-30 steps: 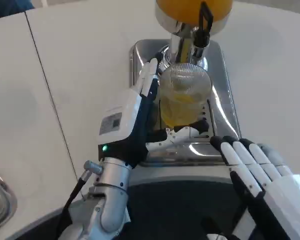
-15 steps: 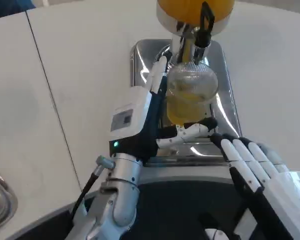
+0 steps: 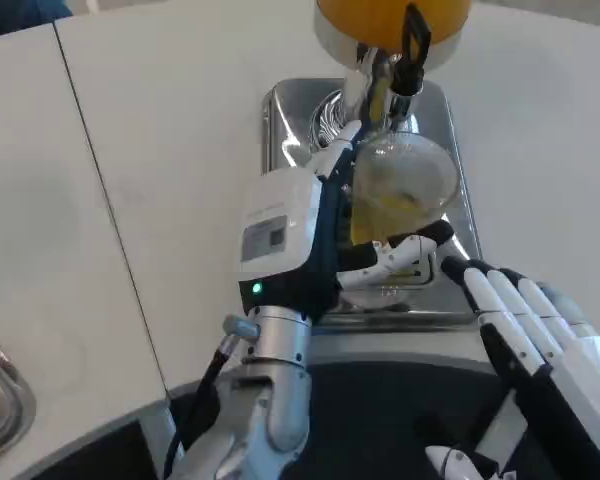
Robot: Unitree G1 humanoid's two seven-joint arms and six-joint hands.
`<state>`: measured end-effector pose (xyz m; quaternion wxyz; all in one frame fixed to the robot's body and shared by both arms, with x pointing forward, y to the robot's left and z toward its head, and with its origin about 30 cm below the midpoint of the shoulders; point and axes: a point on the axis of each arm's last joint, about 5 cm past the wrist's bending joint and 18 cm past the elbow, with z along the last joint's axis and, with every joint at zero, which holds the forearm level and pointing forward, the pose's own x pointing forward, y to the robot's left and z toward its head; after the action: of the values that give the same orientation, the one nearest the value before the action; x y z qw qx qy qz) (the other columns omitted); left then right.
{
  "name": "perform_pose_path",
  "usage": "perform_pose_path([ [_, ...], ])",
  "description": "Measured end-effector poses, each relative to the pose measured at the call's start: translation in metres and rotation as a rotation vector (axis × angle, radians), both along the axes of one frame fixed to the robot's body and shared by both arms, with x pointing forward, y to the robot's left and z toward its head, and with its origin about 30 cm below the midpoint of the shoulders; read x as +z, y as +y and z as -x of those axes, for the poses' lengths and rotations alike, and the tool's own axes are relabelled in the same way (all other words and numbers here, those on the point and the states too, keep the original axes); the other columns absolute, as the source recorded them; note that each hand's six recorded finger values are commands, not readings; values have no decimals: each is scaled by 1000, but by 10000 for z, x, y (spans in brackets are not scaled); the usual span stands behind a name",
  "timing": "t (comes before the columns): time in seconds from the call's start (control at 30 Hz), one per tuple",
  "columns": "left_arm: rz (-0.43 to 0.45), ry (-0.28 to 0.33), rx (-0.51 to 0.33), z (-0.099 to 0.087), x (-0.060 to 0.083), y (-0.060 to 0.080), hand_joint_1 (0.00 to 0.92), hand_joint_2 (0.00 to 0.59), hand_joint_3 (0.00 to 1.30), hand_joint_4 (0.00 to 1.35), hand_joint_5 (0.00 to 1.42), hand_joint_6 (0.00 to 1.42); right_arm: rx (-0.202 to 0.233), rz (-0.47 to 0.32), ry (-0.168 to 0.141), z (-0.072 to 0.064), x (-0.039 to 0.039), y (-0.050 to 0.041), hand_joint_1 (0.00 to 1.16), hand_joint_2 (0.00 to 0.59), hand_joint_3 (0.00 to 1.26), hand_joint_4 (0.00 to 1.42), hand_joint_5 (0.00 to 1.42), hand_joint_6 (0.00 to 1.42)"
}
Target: Grasp the cup under the faucet to collect the drink, then remove the cup.
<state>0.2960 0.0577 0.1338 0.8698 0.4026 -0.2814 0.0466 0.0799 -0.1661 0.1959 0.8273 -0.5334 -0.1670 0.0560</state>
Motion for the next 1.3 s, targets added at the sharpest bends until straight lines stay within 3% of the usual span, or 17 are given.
perform_pose_path([
  [0.13, 11, 8, 18, 5, 5, -103, 375, 45, 337, 448, 841, 1055, -20, -2, 8, 32, 11, -26, 346, 438, 0, 0, 0, 0],
  [0.2, 13, 11, 17, 14, 1, -158, 417, 44, 426, 554, 958, 1196, -33, -2, 7, 54, 26, -38, 344, 438, 0, 0, 0, 0],
  [0.3, 21, 9, 5, 35, 2, -249, 497, 52, 656, 797, 1187, 1409, -44, -9, 11, 58, 37, -52, 340, 436, 0, 0, 0, 0],
  [0.4, 56, 9, 1, 65, 7, -342, 594, 66, 888, 1070, 1372, 1424, -63, -13, 22, 51, 42, -76, 337, 435, 0, 0, 0, 0],
  [0.47, 68, 12, 8, 63, 9, -339, 632, 75, 969, 1149, 1421, 1424, -69, -13, 25, 36, 49, -83, 334, 434, 0, 0, 0, 0],
  [0.67, 115, 22, 49, 40, 17, -301, 679, 80, 1041, 1203, 1421, 1424, -72, -18, 24, -25, 78, -88, 336, 429, 0, 0, 0, 0],
  [1.0, 125, 10, 70, 21, 32, -254, 719, 0, 1075, 1155, 1373, 1424, -51, -31, 29, -97, 76, -62, 342, 430, 0, 0, 0, 0],
  [1.13, 126, -27, 90, -7, 76, -138, 729, 0, 1076, 1152, 1358, 1424, -46, -34, 41, -106, 57, -57, 345, 434, 0, 0, 0, 0],
  [1.3, 116, -51, 145, -39, 73, 104, 735, 0, 1076, 1152, 1359, 1424, -35, -40, 47, -112, 46, -41, 347, 436, 0, 0, 0, 0],
])
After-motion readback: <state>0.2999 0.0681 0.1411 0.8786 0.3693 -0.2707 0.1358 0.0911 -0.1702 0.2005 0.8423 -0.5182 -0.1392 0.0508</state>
